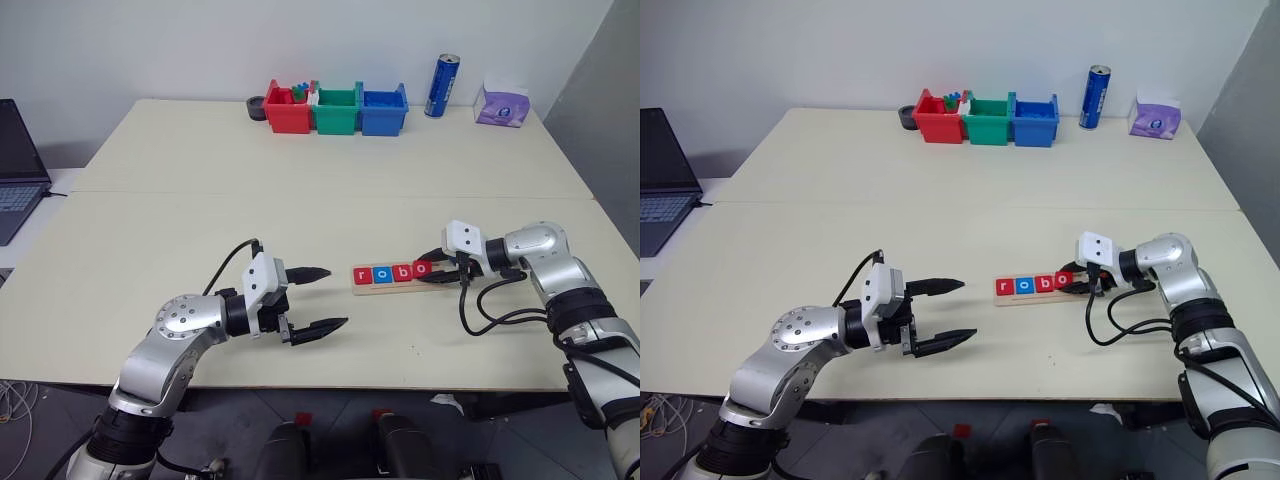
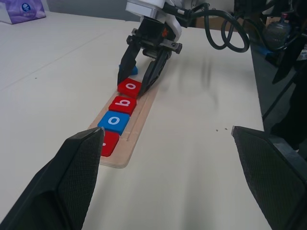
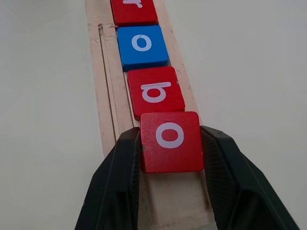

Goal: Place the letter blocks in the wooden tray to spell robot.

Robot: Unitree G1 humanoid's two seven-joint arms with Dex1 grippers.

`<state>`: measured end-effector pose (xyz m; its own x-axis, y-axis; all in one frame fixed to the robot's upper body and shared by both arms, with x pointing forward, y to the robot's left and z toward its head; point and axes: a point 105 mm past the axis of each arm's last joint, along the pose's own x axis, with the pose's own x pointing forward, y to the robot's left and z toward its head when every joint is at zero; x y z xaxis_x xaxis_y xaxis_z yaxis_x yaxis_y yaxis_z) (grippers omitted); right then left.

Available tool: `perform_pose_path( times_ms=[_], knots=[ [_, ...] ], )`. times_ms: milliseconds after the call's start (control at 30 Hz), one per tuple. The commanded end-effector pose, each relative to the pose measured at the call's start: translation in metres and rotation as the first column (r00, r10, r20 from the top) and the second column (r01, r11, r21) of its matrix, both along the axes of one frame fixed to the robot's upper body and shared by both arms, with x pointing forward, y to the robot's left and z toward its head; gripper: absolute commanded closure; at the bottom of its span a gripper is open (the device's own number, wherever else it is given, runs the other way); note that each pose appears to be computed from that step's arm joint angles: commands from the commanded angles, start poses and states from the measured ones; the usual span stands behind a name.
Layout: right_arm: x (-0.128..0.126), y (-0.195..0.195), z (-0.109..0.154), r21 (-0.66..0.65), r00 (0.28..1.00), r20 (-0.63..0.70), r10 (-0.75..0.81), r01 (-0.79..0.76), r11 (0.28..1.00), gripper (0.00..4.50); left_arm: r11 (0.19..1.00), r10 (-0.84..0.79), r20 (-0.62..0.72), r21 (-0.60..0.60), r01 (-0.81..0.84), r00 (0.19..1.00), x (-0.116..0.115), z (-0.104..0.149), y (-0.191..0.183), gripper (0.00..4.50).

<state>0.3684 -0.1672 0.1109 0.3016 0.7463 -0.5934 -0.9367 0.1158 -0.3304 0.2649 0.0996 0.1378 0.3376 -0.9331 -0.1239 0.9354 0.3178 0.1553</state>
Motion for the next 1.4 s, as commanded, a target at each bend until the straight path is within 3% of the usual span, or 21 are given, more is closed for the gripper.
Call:
perform_pose_path(
  times_ms=[33,267,533,567,800,900,1233,1400],
  knots=[
    [0.005,0.000,0.013,-0.010,0.999,0.042,0.019,-0.019,1.000,3.05,1.000,-0.001,0.049,-0.012,0.002,0.999,-0.002,0.012,0.000,0.00],
    [0.004,-0.001,0.012,-0.021,0.999,0.034,0.027,-0.026,0.999,3.05,1.000,-0.001,0.049,-0.012,0.001,0.999,-0.001,0.012,0.000,0.00],
    [0.006,-0.002,0.017,-0.009,0.999,0.034,0.019,-0.018,1.000,0.20,1.000,0.000,0.050,-0.013,0.001,0.999,0.000,0.012,0.000,0.00],
    [0.006,-0.002,0.018,-0.004,0.999,0.033,0.016,-0.016,1.000,0.03,1.000,0.000,0.050,-0.013,0.000,0.999,0.000,0.012,0.000,0.00],
    [0.019,-0.001,0.037,0.115,0.996,0.033,-0.081,0.076,0.990,0.03,1.000,0.001,0.051,-0.014,0.000,0.999,0.002,0.013,0.000,0.00],
    [0.023,-0.001,0.039,0.135,0.993,0.043,-0.107,0.100,0.986,0.64,1.000,-0.002,0.051,-0.014,0.003,0.999,0.002,0.013,0.000,0.00],
    [0.029,0.001,0.022,0.057,0.983,0.145,-0.112,0.105,0.993,4.36,1.000,-0.001,0.051,-0.008,0.002,0.999,0.002,0.013,0.000,0.00],
    [0.027,0.003,0.019,0.032,0.985,0.157,-0.075,0.071,0.997,4.44,1.000,0.001,0.052,-0.007,-0.001,0.999,0.002,0.013,0.001,0.00]
  ],
)
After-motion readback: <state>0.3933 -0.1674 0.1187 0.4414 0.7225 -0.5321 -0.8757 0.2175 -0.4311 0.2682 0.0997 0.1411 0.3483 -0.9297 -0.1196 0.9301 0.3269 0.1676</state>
